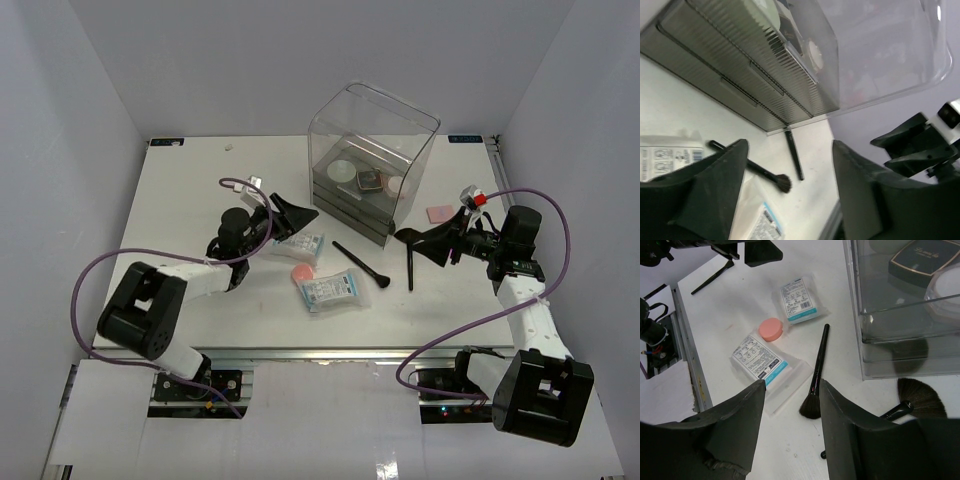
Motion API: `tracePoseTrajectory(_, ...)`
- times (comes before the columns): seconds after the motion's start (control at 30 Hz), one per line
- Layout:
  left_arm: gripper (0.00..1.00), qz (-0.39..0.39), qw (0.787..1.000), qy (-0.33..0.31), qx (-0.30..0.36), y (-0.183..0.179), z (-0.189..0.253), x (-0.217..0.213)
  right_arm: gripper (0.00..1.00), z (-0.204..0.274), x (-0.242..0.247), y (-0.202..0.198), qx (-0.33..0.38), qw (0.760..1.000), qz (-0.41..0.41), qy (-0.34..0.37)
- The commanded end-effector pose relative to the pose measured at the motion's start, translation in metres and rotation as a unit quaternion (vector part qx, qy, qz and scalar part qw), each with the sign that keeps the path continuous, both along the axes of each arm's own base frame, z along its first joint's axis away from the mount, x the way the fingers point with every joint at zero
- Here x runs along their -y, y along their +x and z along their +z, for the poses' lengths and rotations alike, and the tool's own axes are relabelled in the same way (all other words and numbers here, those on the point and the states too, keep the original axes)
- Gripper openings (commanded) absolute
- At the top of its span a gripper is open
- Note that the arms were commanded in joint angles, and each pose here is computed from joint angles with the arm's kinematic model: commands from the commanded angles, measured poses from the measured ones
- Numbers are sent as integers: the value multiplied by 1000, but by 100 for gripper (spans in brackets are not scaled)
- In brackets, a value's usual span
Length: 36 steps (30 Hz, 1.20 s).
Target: Organize the makeup
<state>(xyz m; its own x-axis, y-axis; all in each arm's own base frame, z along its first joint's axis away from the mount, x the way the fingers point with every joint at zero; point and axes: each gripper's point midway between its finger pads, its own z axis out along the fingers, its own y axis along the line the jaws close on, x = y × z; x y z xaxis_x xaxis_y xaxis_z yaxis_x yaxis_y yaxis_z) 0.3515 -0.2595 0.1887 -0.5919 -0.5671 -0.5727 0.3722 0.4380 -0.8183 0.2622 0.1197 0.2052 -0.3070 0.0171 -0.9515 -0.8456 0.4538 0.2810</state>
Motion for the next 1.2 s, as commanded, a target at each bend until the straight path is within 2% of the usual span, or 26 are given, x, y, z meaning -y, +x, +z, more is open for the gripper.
tracePoseTrajectory(0.0, 69, -30, 995, -97, -14, 16, 22, 26, 55, 4, 2, 5, 12, 1000, -12, -9)
tracePoseTrajectory(0.13, 65, -38, 993, -107, -29, 37, 12, 52, 55, 3, 2, 5, 16, 1000, -15, -13)
tracePoseTrajectory(0.23, 62, -47, 990, -130, -22, 54, 21, 70, 55, 1, 3, 5, 13, 1000, -15, -12)
tracePoseTrajectory(0.4, 60, -48, 989, -138, -28, 69, 18, 83, 55, 0, 2, 5, 12, 1000, -12, -11)
tracePoseTrajectory(0.6, 57, -47, 989, -132, -39, 79, 9, 92, 55, 0, 2, 4, 13, 1000, -10, -11)
tracePoseTrajectory(1.17, 36, -46, 987, -151, -40, 99, 11, 101, 55, 2, 2, 3, 16, 1000, -11, -11)
